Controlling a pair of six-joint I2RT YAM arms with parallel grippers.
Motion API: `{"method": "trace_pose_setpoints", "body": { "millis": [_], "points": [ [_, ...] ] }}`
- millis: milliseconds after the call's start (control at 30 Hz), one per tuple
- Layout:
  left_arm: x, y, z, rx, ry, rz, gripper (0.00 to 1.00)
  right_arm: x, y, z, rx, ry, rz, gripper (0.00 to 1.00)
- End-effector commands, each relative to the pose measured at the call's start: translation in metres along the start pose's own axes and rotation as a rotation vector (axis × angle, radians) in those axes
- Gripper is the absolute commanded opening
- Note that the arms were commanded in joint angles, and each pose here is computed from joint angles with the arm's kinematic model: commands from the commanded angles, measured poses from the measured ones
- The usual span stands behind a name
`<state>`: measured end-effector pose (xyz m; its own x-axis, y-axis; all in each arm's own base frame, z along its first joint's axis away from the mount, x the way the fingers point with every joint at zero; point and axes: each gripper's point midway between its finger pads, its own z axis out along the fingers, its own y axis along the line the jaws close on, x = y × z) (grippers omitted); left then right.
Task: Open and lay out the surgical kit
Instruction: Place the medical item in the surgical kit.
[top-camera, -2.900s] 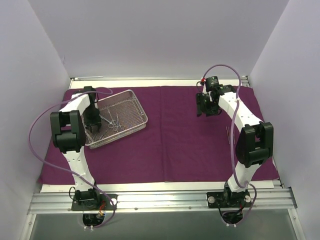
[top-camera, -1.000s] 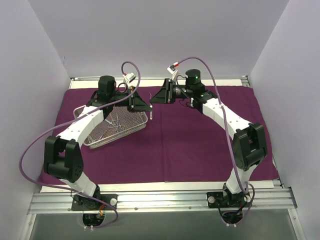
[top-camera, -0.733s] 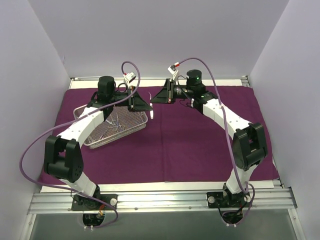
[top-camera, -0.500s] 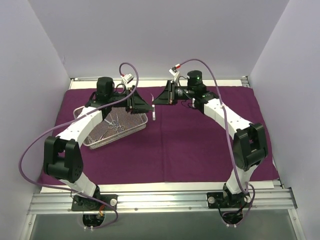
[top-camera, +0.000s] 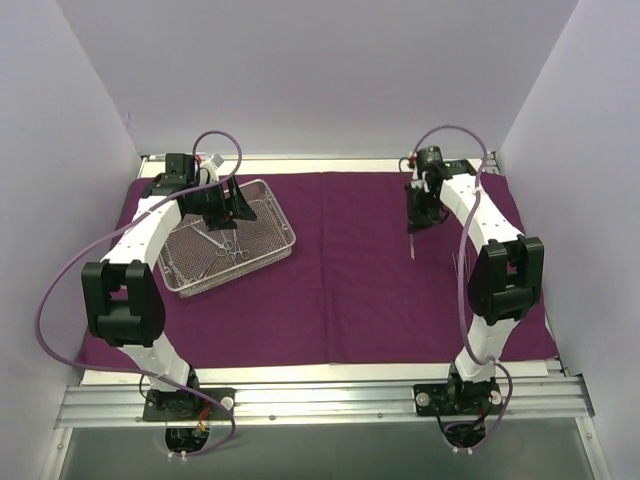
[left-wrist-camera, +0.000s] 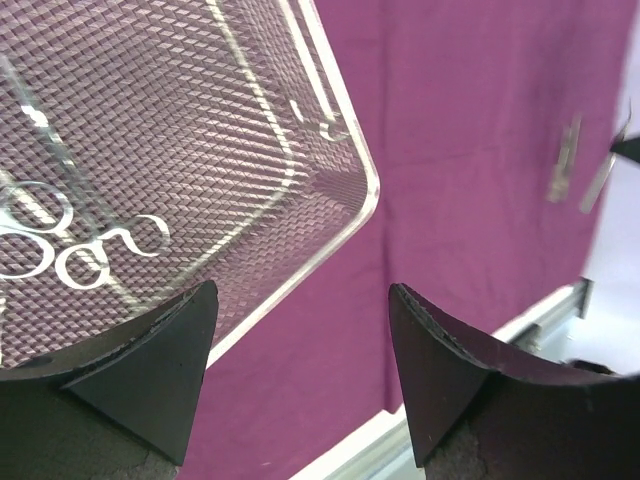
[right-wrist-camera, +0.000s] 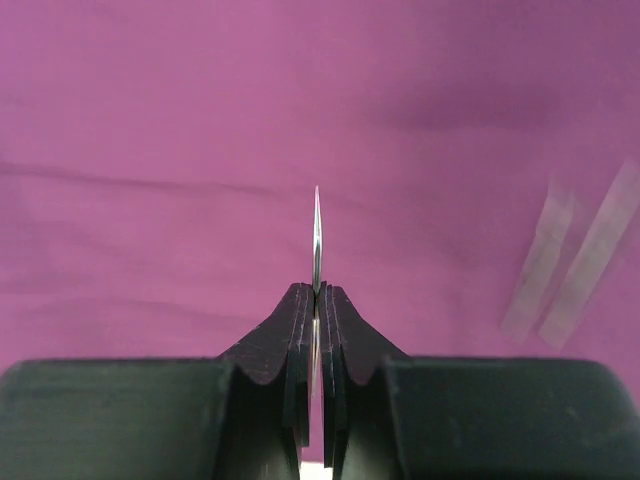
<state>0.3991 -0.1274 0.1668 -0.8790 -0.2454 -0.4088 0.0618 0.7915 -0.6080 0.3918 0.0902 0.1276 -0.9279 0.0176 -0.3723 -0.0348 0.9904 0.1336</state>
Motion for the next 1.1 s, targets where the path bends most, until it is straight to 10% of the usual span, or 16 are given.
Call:
{"method": "trace_pose_setpoints", "body": {
  "millis": [0, 1067],
  "points": [
    [-0.015, 0.01, -0.003, -0.075, -0.029, 0.048, 0.77, 0.059, -0.077, -0.002, 0.34, 0.235, -0.076, 0.0],
    [-0.028, 0.089, -0.011, -0.334, -0.023, -0.126, 0.74, 0.102, -0.134, 0.072, 0.428, 0.369, -0.025, 0.09]
  ]
}}
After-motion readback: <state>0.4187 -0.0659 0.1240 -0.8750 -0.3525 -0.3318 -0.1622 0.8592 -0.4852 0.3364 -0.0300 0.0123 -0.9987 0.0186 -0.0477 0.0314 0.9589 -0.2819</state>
